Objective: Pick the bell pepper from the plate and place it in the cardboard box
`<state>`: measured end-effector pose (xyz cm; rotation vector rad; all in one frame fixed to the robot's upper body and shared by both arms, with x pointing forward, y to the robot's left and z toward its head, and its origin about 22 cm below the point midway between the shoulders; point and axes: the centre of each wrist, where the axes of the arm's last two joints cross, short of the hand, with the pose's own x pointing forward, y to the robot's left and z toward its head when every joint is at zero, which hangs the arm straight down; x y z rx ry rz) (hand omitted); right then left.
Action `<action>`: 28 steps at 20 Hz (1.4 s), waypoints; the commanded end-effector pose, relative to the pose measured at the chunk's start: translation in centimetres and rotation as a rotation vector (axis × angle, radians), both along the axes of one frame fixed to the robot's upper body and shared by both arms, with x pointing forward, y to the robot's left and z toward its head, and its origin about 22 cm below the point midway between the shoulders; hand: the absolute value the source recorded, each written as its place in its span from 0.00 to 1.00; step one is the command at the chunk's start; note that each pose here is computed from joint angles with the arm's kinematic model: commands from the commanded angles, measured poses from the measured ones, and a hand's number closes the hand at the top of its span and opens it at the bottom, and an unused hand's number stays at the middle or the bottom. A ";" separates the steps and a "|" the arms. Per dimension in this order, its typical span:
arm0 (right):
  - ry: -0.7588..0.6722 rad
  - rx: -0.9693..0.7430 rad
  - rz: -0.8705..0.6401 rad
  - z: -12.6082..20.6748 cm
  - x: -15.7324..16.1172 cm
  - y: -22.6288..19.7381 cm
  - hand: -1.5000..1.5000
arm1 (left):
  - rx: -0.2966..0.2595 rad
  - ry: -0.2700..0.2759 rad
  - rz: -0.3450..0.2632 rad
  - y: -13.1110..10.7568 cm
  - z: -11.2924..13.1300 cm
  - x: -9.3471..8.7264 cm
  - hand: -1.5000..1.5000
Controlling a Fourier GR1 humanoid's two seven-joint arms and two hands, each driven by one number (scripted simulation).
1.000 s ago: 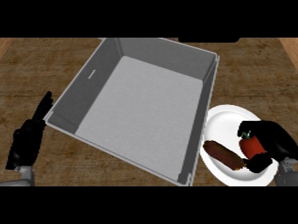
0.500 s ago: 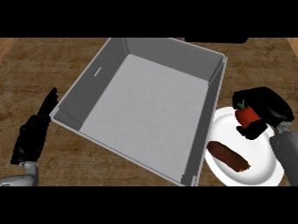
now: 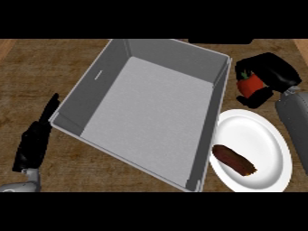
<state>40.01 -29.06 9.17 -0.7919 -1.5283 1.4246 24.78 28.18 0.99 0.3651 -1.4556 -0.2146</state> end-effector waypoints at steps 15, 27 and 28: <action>0.008 0.558 0.403 11.2 0.6 9.0 1.00 | -0.001 -0.008 0.027 0.5 -0.6 -1.5 0.50; 0.085 0.472 0.352 10.5 0.1 21.7 1.00 | -0.006 -0.006 -0.011 3.0 0.7 -1.4 0.50; 0.093 0.453 0.368 11.5 1.1 22.8 1.00 | 0.009 0.008 0.014 0.1 0.2 1.2 0.50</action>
